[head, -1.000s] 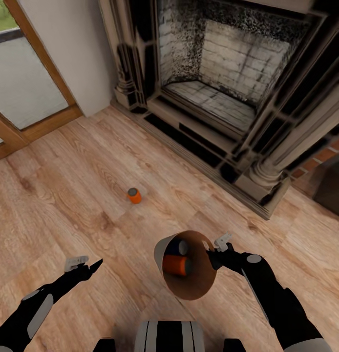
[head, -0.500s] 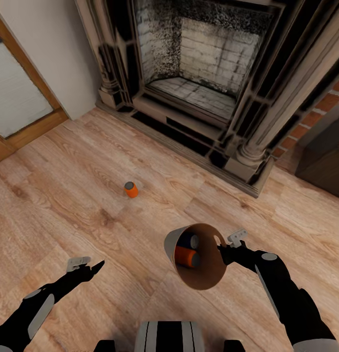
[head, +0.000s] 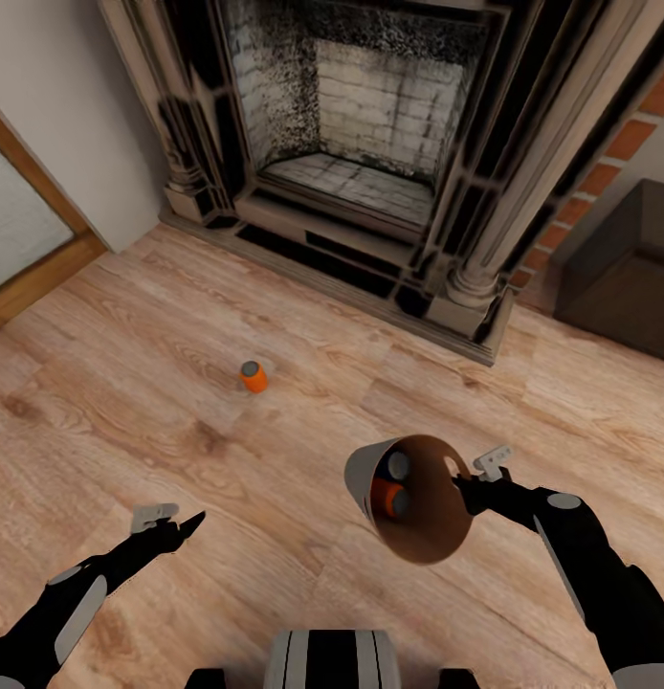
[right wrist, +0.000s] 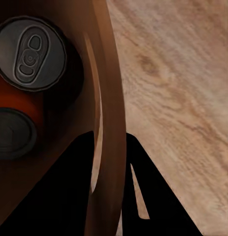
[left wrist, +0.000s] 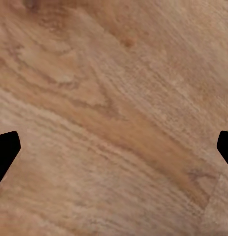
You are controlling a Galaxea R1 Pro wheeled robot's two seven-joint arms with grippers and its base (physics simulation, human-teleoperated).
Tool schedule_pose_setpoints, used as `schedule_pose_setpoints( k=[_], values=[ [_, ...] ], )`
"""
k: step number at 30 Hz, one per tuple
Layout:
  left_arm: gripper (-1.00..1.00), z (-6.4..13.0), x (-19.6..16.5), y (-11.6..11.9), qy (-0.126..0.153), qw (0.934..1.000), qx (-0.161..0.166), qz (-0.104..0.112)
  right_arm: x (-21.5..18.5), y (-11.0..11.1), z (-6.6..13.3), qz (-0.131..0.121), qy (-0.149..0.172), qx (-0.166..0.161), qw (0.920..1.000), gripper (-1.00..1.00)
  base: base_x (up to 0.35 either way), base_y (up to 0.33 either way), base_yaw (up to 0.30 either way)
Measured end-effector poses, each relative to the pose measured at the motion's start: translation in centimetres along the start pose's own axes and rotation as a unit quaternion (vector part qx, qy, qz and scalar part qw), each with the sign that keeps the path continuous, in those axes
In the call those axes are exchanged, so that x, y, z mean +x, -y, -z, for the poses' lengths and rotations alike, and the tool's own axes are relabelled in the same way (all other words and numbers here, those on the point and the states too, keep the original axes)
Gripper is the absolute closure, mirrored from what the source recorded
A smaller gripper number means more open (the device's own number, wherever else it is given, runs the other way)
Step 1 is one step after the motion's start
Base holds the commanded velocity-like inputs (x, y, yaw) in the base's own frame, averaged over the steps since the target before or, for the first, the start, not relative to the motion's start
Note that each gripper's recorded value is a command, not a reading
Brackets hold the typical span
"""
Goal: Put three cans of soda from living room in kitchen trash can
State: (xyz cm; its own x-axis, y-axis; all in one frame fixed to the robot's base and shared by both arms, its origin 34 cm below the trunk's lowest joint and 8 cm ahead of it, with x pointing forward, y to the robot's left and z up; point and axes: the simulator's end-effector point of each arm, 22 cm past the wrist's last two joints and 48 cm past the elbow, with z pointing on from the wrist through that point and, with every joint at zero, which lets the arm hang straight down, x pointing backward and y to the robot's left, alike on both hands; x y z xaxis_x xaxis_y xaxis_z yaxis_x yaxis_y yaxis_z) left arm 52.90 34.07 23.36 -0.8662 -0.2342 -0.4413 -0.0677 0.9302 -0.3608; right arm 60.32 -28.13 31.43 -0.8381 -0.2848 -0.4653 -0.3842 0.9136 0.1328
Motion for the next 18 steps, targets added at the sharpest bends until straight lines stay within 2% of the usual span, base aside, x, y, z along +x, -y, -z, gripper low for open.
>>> schedule_pose_setpoints(
  k=[12, 18],
  values=[
    [-1.00, -0.04, -0.10, 0.40, 0.002, 1.0000, 0.002, 0.001, -0.31, -0.26, 0.05, -0.001, 0.003, -0.001, 1.0000, 1.00, 0.005, 0.313, -0.150],
    [-1.00, -0.01, -0.42, 0.63, 0.006, 1.0000, 0.004, 0.000, -0.58, -0.25, 0.22, -0.001, 0.006, 0.000, 1.0000, 1.00, 0.120, 0.308, -0.216]
  ],
)
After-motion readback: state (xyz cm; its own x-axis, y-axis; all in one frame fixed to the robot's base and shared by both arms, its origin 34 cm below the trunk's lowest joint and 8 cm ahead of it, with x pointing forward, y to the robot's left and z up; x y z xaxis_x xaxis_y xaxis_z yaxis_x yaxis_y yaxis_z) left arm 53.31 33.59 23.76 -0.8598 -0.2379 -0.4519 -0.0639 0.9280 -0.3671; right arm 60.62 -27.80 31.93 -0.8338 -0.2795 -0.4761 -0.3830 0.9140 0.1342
